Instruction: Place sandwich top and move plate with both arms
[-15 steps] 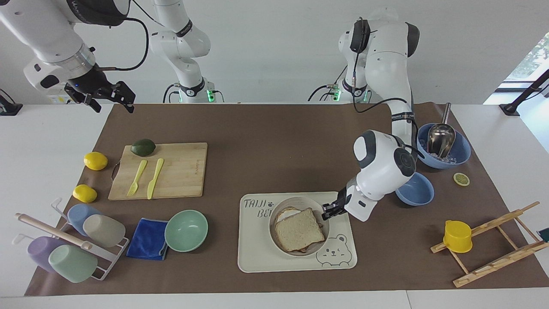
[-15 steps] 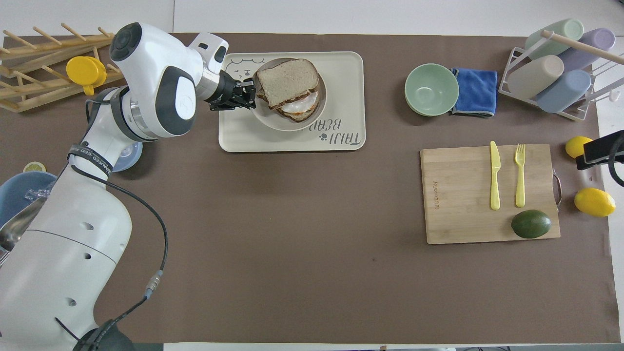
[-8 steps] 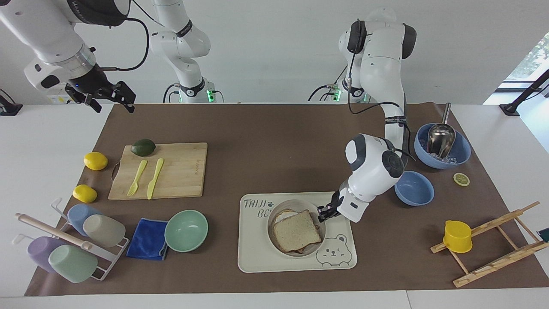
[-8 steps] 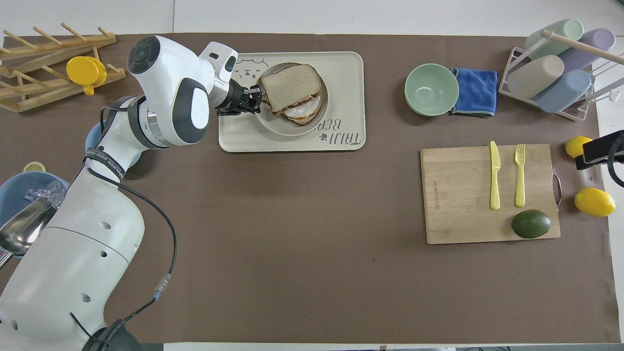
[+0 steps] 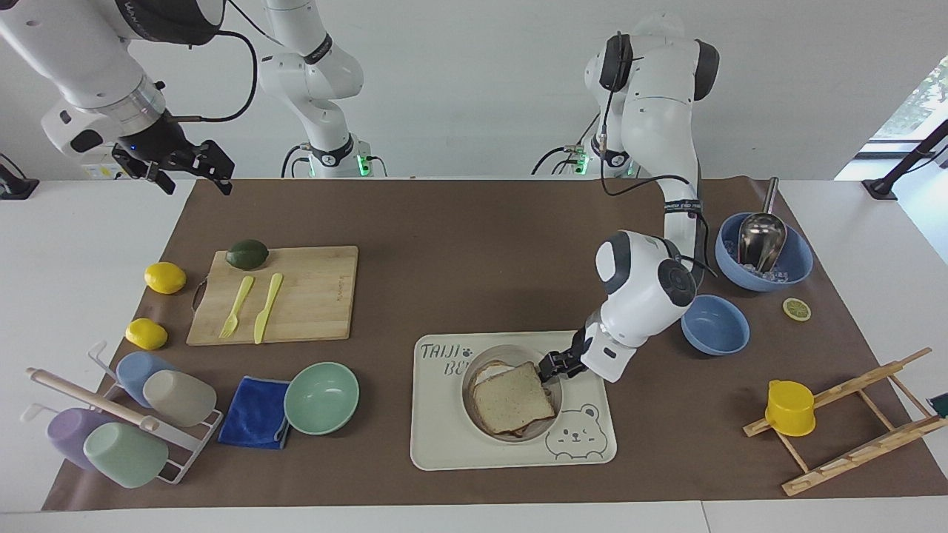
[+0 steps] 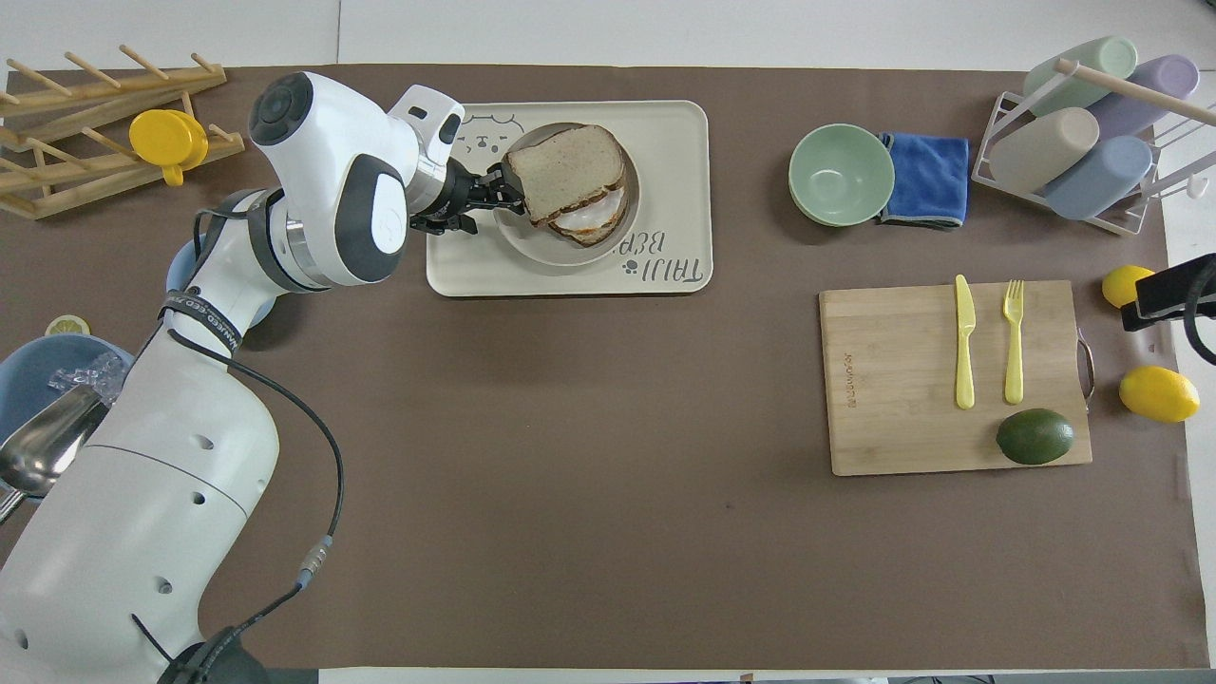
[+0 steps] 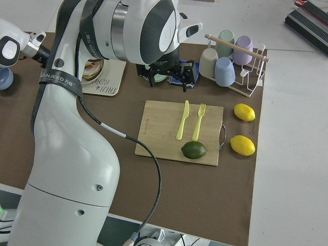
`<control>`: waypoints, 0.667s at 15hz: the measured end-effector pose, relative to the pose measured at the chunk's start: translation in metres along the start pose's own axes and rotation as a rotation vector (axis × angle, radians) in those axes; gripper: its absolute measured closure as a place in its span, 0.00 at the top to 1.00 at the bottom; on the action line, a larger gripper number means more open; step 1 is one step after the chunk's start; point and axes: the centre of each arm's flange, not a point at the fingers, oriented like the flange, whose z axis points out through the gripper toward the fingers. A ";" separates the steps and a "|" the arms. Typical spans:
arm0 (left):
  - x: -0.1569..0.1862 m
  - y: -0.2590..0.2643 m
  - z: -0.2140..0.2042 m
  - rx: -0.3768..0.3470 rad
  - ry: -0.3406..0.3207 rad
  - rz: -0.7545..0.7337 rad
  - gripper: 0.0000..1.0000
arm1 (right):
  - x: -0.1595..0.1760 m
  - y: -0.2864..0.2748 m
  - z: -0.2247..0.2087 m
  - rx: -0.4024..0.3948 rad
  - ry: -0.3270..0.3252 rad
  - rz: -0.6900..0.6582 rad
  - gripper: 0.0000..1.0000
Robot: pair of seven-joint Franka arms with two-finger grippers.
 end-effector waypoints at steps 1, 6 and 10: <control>0.000 -0.001 -0.008 0.010 -0.005 0.007 0.98 | 0.000 0.000 0.000 0.000 -0.001 0.000 1.00; -0.003 -0.008 -0.061 0.055 -0.018 0.035 1.00 | 0.000 -0.001 0.000 0.000 -0.001 -0.001 1.00; -0.010 -0.033 -0.148 0.139 -0.015 0.036 1.00 | 0.000 -0.002 -0.001 0.000 0.001 -0.004 1.00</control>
